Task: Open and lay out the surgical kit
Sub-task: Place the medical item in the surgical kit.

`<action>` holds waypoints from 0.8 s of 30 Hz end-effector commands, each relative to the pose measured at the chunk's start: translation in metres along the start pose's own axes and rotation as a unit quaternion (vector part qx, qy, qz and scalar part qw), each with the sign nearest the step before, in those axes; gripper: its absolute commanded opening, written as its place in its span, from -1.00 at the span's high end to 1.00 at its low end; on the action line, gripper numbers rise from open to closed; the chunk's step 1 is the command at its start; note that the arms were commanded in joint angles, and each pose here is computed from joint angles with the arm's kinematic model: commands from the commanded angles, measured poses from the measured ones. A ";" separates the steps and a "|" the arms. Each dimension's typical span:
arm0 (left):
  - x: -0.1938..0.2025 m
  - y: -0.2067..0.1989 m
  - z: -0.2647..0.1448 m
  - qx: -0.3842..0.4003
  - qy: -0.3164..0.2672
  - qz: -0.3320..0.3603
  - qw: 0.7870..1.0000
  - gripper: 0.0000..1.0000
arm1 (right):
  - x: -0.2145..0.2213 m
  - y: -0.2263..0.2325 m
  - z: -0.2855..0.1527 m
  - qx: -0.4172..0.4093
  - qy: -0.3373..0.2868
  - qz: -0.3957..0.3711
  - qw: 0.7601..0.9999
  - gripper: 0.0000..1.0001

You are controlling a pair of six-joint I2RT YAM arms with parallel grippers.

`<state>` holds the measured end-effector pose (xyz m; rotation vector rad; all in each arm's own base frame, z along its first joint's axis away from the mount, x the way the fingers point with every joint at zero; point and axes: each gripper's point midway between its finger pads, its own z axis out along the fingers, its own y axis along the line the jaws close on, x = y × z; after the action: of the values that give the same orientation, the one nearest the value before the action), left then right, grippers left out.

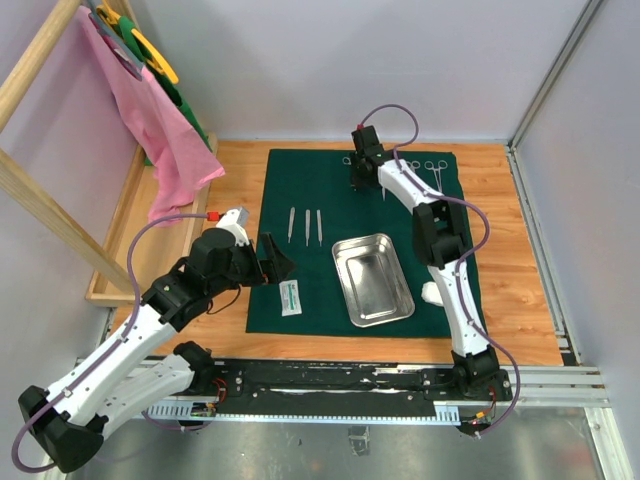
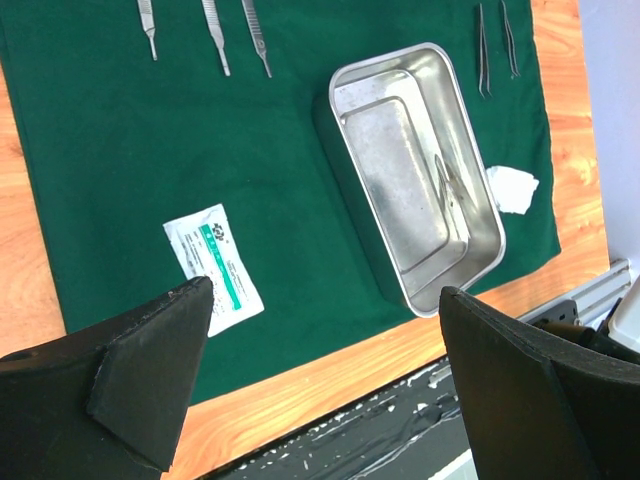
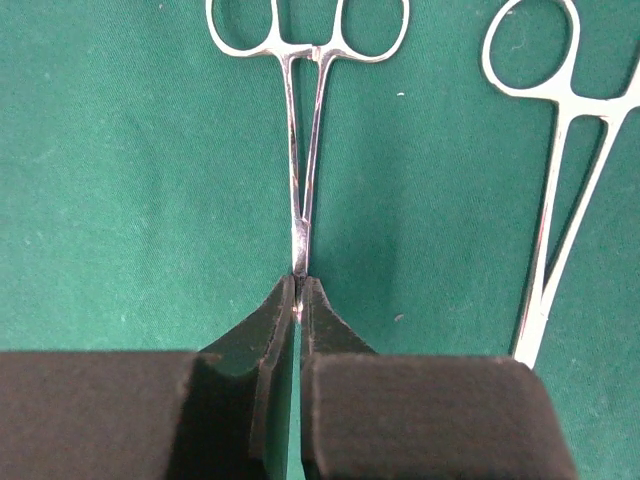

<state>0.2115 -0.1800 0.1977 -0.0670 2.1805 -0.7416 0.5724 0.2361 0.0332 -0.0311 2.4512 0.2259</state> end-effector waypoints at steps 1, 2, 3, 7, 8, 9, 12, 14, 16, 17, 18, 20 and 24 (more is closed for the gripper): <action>-0.007 -0.002 0.001 0.001 -0.014 0.009 1.000 -0.99 | -0.007 0.001 0.009 -0.014 -0.007 0.026 1.000 0.91; -0.008 -0.002 0.001 0.002 -0.014 0.008 1.000 -0.99 | -0.008 0.001 0.010 -0.015 -0.007 0.029 0.999 0.89; -0.008 -0.002 0.001 0.001 -0.015 0.008 1.000 -0.99 | -0.007 0.001 0.010 -0.015 -0.006 0.031 0.999 0.89; -0.009 -0.002 0.001 0.001 -0.016 0.009 1.000 -0.99 | -0.007 0.004 0.012 -0.025 -0.006 0.040 0.999 0.74; -0.009 -0.002 0.001 0.001 -0.016 0.009 1.000 -0.99 | -0.007 0.005 0.012 -0.027 -0.007 0.042 0.999 0.71; -0.009 -0.002 0.001 0.001 -0.016 0.009 1.000 -0.99 | -0.007 0.006 0.011 -0.028 -0.007 0.044 0.999 0.67; -0.011 -0.003 0.000 -0.001 -0.017 0.008 1.000 -0.99 | -0.013 0.010 0.007 -0.037 -0.015 0.047 0.998 0.45; -0.012 -0.003 -0.001 -0.003 -0.019 0.008 1.000 -0.99 | -0.020 0.013 -0.001 -0.043 -0.022 0.048 0.998 0.41; -0.016 -0.003 -0.002 -0.006 -0.024 0.008 1.000 -0.99 | -0.033 0.019 -0.014 -0.059 -0.036 0.049 0.996 0.39; -0.019 -0.003 -0.004 -0.009 -0.027 0.009 1.000 -0.99 | -0.049 0.026 -0.031 -0.071 -0.053 0.047 0.995 0.38; -0.022 -0.003 -0.006 -0.012 -0.032 0.010 0.999 -0.99 | -0.063 0.030 -0.045 -0.082 -0.069 0.044 0.993 0.37; -0.031 -0.004 -0.011 -0.020 -0.044 0.011 0.999 -0.99 | -0.098 0.040 -0.091 -0.104 -0.112 0.034 0.988 0.33; -0.052 -0.007 -0.024 -0.033 -0.072 0.012 0.997 -0.99 | -0.144 0.047 -0.196 -0.135 -0.188 0.009 0.973 0.10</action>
<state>0.2194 -0.1710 0.2170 -0.0922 2.1449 -0.6800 0.5769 0.2574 0.1013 -0.0097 2.3441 0.4344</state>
